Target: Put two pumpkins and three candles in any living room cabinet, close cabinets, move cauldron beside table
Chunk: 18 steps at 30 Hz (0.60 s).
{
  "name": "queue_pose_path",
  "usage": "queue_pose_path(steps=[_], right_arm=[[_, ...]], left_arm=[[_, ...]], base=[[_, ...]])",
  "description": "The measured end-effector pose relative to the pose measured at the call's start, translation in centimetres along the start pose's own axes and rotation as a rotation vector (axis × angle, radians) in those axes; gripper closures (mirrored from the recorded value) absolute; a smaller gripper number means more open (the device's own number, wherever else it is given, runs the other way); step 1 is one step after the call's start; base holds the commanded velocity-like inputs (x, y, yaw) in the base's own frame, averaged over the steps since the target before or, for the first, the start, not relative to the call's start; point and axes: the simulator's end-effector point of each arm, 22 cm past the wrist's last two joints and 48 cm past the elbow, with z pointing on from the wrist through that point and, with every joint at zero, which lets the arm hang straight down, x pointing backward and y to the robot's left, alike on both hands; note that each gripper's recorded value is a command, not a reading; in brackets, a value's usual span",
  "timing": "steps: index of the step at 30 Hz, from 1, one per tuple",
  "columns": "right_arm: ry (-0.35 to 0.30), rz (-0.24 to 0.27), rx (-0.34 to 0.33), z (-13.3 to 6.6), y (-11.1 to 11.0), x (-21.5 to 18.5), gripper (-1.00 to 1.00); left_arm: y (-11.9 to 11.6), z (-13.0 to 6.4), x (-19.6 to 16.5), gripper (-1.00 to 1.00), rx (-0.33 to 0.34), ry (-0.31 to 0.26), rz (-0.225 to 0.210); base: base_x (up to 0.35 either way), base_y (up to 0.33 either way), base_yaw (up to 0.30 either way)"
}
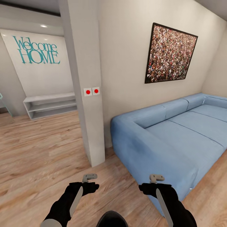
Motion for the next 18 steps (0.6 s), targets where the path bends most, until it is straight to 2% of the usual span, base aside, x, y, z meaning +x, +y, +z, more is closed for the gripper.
queue_pose_path(steps=[8,18], right_arm=[[0.000,0.000,0.000,0.00,-0.01,0.00,-1.00],[0.001,0.000,0.000,0.03,-0.02,0.03,-1.00]], left_arm=[[-0.01,0.00,0.00,-1.00,0.000,0.000,0.000],[-0.01,0.00,-0.02,-1.00,0.000,0.000,0.000]], base=[[0.181,0.006,-0.029],[0.019,0.000,-0.011]])
